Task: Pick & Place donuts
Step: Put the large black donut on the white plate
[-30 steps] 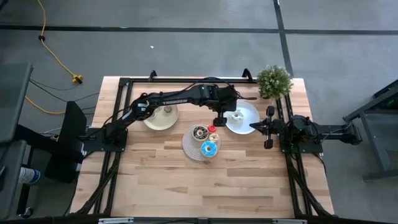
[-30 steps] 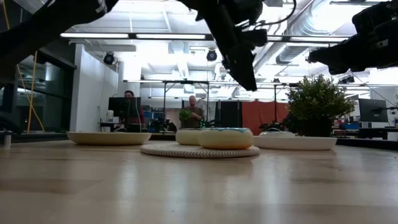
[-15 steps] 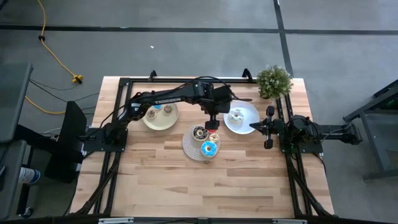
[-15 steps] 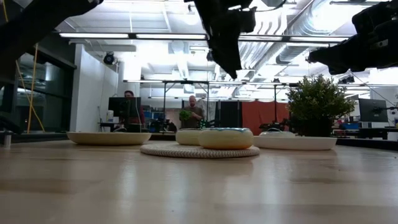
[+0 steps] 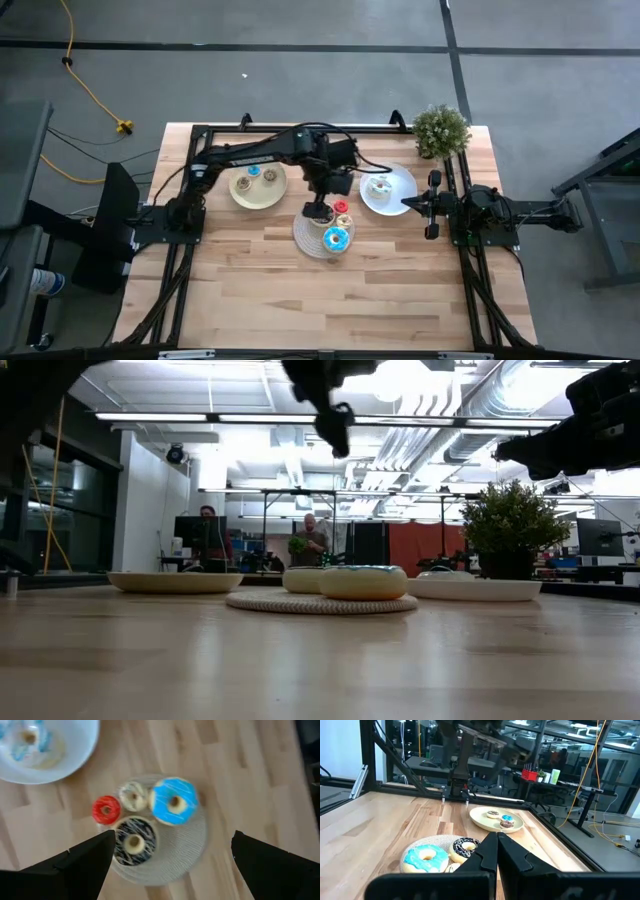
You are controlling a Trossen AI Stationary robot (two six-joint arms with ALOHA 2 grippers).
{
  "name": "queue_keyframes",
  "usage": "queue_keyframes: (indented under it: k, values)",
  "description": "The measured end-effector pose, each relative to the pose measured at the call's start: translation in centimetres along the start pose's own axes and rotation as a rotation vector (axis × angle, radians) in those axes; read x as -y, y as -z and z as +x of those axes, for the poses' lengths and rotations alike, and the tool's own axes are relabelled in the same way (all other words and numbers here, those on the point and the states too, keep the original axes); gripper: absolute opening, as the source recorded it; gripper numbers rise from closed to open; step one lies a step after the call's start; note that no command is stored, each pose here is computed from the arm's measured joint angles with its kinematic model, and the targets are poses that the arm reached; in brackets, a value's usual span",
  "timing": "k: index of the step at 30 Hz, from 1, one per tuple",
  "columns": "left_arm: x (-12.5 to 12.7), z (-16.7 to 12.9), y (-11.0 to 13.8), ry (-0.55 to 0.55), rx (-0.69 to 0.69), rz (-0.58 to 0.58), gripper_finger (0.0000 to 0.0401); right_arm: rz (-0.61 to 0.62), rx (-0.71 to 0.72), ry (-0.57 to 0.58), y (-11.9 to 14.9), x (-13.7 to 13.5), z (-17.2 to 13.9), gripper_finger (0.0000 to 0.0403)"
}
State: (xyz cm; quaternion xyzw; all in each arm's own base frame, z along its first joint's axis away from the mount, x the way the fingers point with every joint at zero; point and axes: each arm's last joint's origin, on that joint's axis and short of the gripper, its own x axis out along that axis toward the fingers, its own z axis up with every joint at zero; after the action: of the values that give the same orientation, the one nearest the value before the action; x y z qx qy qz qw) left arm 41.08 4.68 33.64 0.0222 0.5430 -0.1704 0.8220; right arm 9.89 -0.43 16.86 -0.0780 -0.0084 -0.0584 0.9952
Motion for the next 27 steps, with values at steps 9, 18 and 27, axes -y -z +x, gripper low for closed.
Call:
queue_keyframes:
  k: [9,18,27]
  values:
    - [2.7,0.6,5.8,-0.023,0.059,0.069,0.0385,0.000,-0.001,0.000,0.0,0.0,0.0,0.0000]
    - [5.0,4.2,11.2,-0.021,0.131,0.291,0.0385,0.000,0.000,0.000,0.0,0.0,0.0,0.0000]
    - [5.9,6.0,12.6,-0.047,0.177,0.619,0.0385,0.000,-0.002,0.000,0.0,0.0,0.0,0.0000]
